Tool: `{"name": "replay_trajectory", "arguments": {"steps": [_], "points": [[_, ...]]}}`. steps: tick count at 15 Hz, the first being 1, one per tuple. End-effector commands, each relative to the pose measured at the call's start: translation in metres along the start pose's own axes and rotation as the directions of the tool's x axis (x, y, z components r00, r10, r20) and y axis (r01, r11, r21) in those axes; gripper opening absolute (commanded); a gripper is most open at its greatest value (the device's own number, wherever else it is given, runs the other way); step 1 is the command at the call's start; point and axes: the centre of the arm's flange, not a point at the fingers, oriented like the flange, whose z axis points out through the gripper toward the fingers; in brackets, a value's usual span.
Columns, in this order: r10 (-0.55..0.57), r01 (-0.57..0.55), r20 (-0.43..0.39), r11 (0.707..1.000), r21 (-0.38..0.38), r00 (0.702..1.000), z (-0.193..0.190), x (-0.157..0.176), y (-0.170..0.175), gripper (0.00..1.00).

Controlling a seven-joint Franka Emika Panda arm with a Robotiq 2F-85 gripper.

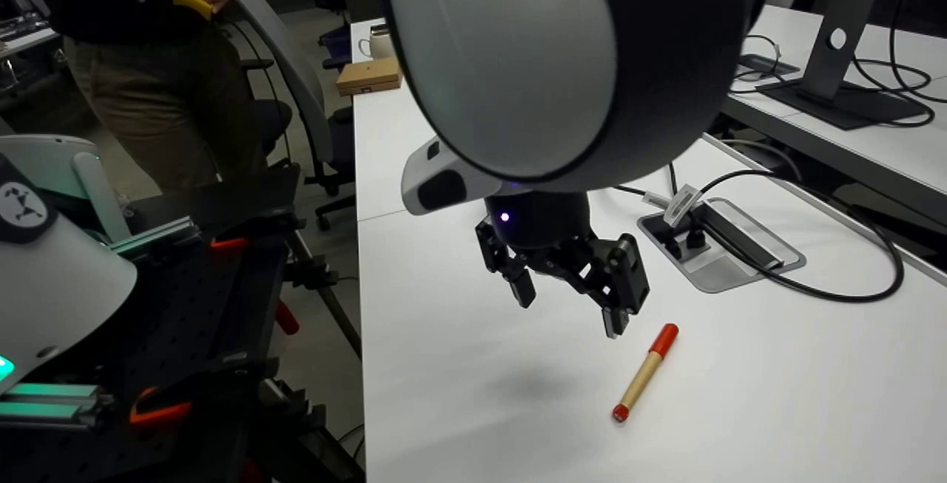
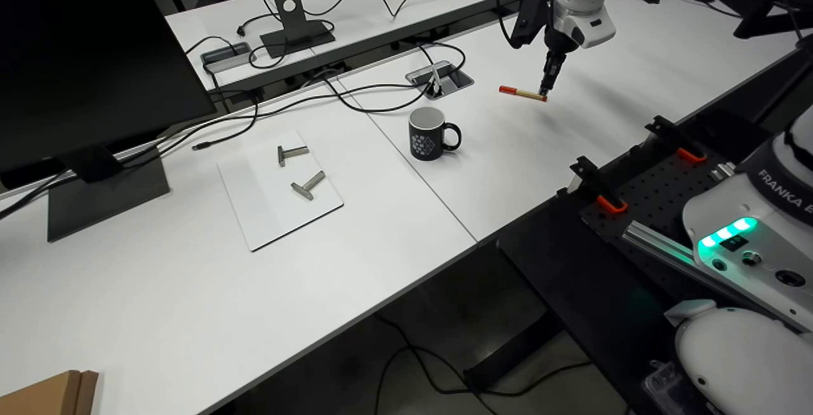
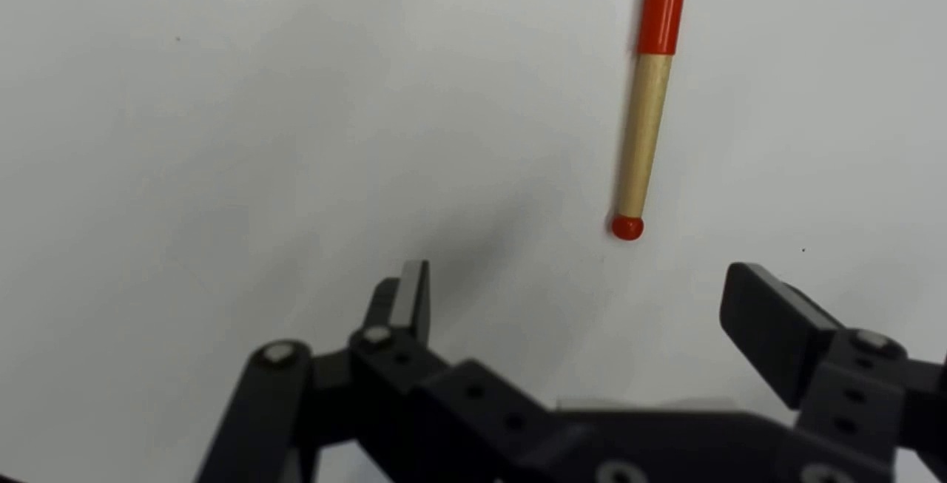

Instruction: Put the pen inside the mug cup

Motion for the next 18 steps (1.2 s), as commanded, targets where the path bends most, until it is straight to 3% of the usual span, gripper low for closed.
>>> {"name": "replay_trajectory", "arguments": {"steps": [1, 5, 11, 12, 18], "points": [[-0.142, 0.142, -0.004, 0.989, -0.034, 0.99, -0.027, -0.03, -0.041, 1.0], [-0.17, 0.17, 0.002, 0.985, -0.038, 0.986, -0.032, -0.04, -0.047, 1.0], [-0.053, 0.053, -0.003, 0.997, -0.05, 0.999, -0.031, -0.033, -0.055, 1.0], [-0.089, 0.089, 0.002, 0.996, -0.019, 0.996, 0.003, 0.008, -0.002, 1.0], [-0.07, 0.07, 0.003, 0.997, -0.022, 0.998, 0.003, 0.011, -0.003, 1.0]]}}
